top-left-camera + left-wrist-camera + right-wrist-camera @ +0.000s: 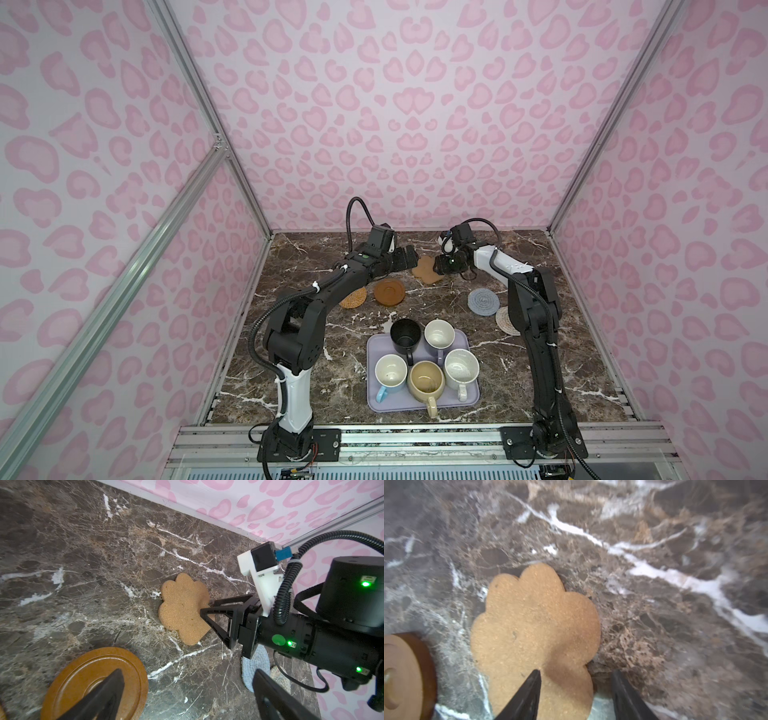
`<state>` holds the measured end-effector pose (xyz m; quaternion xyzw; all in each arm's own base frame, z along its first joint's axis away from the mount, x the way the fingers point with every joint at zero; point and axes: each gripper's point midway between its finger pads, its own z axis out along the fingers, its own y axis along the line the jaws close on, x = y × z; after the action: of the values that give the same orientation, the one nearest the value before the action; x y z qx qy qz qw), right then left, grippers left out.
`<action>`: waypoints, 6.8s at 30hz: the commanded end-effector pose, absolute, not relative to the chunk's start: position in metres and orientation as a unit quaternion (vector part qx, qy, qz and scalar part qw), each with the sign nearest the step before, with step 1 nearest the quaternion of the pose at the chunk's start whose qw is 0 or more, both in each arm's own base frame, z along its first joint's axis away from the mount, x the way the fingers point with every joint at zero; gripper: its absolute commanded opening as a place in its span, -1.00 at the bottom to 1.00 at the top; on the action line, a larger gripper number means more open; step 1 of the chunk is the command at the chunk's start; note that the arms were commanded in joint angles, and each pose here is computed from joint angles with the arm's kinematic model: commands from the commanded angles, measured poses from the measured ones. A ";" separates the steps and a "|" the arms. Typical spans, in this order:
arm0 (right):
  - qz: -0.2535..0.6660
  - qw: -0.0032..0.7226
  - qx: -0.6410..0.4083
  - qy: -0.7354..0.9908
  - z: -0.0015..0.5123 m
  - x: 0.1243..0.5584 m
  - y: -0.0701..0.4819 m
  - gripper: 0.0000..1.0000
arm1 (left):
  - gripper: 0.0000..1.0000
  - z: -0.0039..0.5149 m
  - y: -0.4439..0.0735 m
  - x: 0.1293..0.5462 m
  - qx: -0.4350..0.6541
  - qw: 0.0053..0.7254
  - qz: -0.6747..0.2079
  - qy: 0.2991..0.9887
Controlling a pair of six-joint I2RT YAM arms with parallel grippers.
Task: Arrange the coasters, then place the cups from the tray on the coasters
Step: 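Reach the right gripper to the paw-shaped cork coaster and grip it, then slide the paw-shaped coaster with the right gripper toward the wooden coaster, then lift the right gripper off the paw coaster and move it over the light-blue woven coaster, then press the right gripper on the light-blue coaster and slide it toward the paw coaster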
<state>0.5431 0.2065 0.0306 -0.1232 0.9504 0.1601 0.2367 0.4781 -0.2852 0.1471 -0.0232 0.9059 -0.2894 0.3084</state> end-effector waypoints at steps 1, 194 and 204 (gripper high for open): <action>0.187 0.215 -0.132 0.950 0.020 0.536 0.215 0.00 | 0.96 0.152 -0.294 0.485 -0.015 0.317 -0.308 0.897; -0.015 0.219 0.104 0.970 0.033 0.412 0.023 0.08 | 0.95 0.209 -0.357 0.379 0.065 0.301 -0.337 0.890; 0.001 0.199 0.103 0.975 0.021 0.418 0.026 -0.13 | 0.95 0.203 -0.363 0.382 0.073 0.293 -0.331 0.894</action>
<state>0.4202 0.0239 0.0262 0.1070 0.9716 -0.0059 0.2112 0.3794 -0.3589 0.1987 0.0697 0.8977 -0.3243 0.2899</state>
